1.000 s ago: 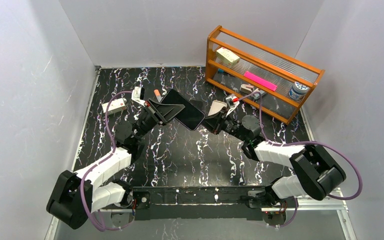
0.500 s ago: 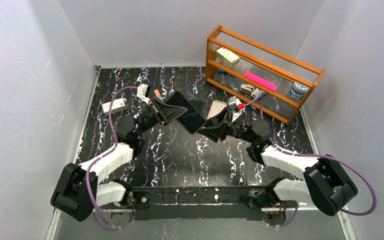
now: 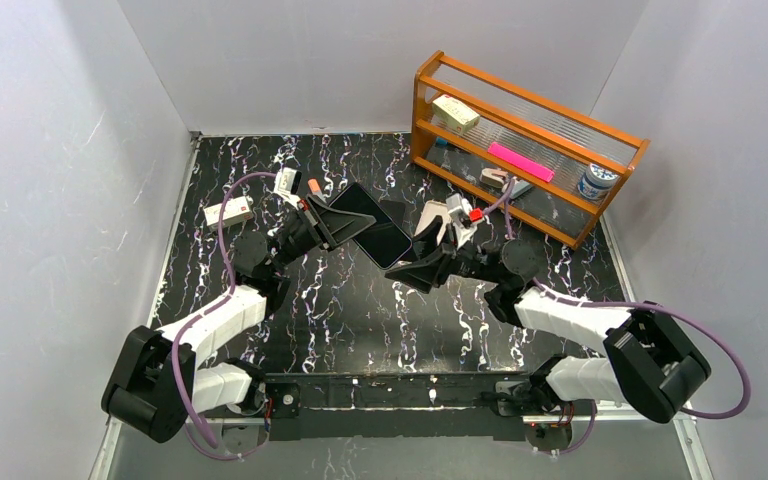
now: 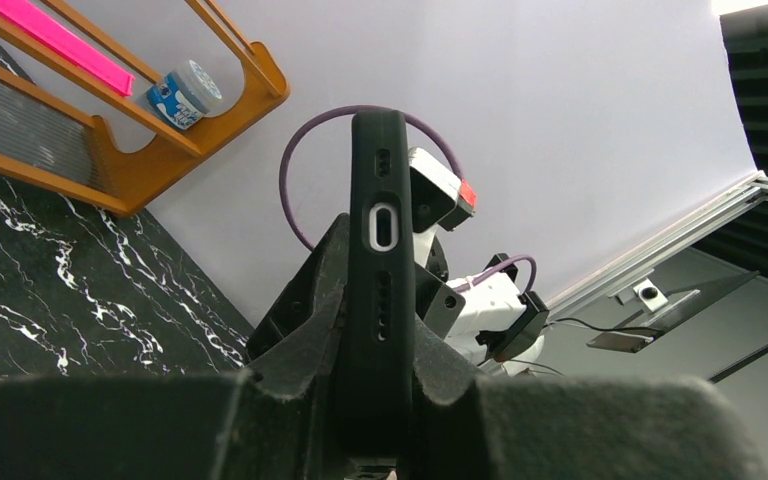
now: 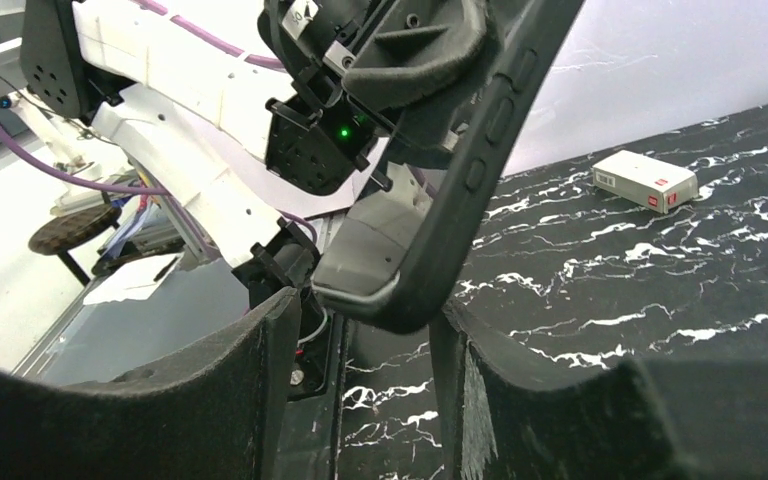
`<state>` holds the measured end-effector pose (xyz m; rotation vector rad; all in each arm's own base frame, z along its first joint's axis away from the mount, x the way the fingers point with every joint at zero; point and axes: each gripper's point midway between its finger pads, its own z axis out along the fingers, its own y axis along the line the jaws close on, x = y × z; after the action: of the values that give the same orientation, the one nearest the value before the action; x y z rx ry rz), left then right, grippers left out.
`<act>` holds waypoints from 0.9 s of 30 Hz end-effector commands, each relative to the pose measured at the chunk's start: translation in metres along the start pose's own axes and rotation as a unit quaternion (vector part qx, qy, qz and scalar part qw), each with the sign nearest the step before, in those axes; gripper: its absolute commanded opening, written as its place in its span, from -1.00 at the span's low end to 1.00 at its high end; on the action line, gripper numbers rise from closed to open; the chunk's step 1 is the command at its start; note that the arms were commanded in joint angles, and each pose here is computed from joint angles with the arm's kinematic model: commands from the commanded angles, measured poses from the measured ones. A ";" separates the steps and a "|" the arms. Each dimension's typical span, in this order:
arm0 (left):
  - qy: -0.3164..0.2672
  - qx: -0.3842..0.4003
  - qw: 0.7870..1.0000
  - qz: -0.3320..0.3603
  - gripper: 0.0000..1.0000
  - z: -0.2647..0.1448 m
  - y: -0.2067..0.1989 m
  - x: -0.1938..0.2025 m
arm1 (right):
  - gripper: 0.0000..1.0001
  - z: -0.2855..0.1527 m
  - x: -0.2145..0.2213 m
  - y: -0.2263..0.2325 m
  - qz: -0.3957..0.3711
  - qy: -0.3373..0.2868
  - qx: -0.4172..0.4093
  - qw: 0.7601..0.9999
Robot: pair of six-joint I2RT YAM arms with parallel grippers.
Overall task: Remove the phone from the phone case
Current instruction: Remove the phone case from the phone.
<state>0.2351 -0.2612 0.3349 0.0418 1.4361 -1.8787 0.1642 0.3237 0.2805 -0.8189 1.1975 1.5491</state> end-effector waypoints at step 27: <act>-0.016 0.053 0.998 -0.035 -1.00 0.008 -0.038 -0.012 | -0.47 0.017 -0.014 0.006 -0.161 0.013 -0.044 0.986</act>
<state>0.2272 -0.2626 0.3415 0.0237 1.4364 -1.9557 0.1506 0.3348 0.2859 -1.0034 1.0577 1.4822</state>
